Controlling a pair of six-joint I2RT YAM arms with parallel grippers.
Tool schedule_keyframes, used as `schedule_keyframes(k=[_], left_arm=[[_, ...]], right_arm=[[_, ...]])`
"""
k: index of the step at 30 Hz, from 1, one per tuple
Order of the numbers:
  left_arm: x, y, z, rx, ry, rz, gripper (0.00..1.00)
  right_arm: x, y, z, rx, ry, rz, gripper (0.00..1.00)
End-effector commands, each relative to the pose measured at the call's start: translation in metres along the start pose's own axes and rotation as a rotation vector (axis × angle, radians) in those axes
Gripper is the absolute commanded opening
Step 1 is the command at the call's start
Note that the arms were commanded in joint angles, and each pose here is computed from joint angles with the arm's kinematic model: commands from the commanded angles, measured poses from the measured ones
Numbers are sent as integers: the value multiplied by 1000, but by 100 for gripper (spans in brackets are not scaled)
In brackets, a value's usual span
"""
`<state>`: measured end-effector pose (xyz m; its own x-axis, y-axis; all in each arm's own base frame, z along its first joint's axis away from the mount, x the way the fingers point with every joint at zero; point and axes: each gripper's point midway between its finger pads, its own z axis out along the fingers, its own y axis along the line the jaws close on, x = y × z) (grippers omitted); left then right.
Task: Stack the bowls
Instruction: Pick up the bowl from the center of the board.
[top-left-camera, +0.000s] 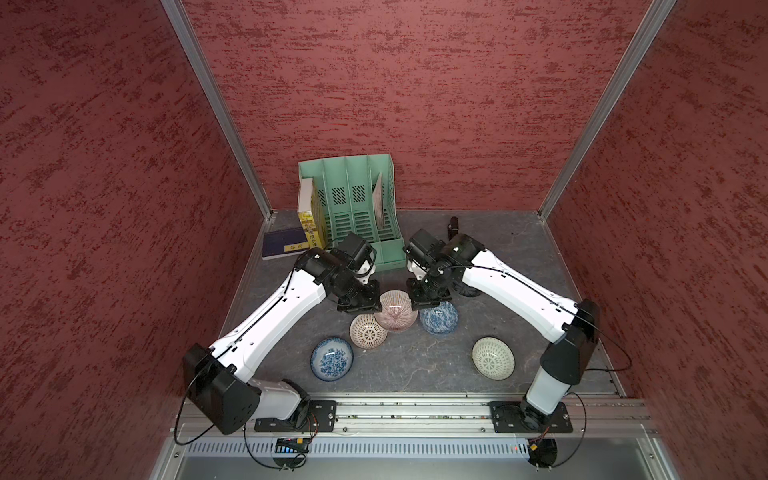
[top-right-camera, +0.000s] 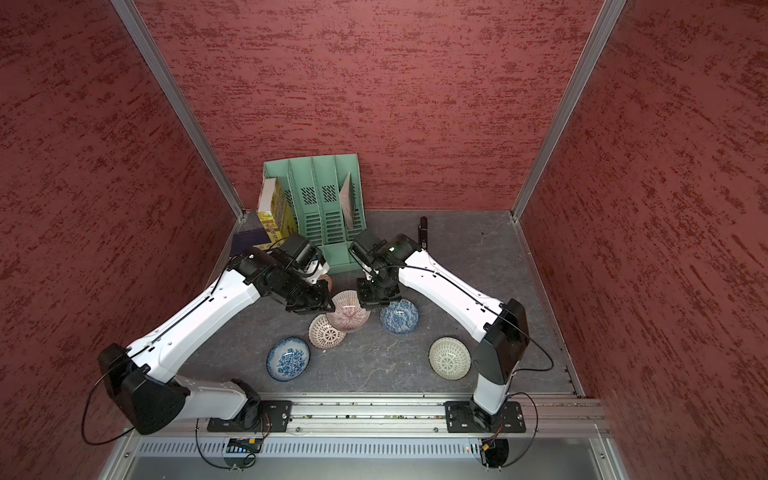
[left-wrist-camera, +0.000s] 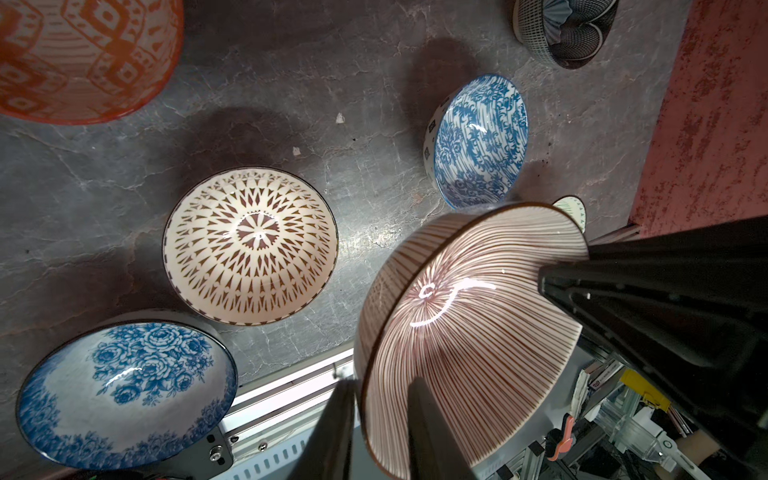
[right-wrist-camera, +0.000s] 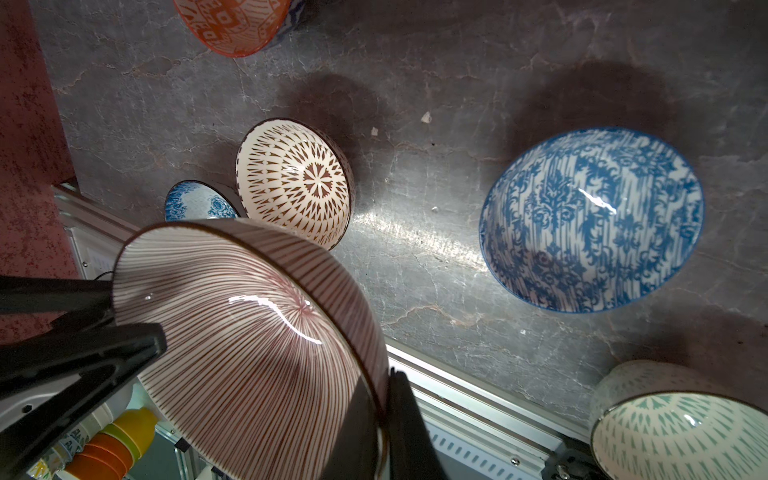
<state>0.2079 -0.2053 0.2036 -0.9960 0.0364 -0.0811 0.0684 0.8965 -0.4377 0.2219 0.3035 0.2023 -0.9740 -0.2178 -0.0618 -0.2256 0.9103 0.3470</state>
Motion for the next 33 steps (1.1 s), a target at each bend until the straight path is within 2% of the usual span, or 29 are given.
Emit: schedule_keyframes(k=[1,7,15,17,19,26,30,31,33], left_arm=[[-1,1,-1,-20,-16,8,21],[0,2,1,-27,-11,6,14],[2,6,6,-37,-9,-10,14],[4,7,7,-40,-6,-13,10],[4,8,8,-45,-7,-15,0],[1,13,5,-69,-33,-26,0],[0,21,2,-83,-50,-46,0],[-1,24,2,-86,-53,-53,0],[-2,32,1,-96,-58,-71,0]], right_arm=[[-7,14,-12,-39,-47,-33,0],[-7,16,-12,-46,-49,-34,0],[-7,18,-11,-57,-51,-33,0],[-7,19,-11,-59,-51,-32,0],[-7,20,-11,-64,-52,-33,0],[-8,22,-8,-73,-54,-36,1],[-11,20,-11,-50,-73,-56,60],[-13,18,-13,-39,-87,-63,66],[-17,14,-20,-20,-118,-79,69]])
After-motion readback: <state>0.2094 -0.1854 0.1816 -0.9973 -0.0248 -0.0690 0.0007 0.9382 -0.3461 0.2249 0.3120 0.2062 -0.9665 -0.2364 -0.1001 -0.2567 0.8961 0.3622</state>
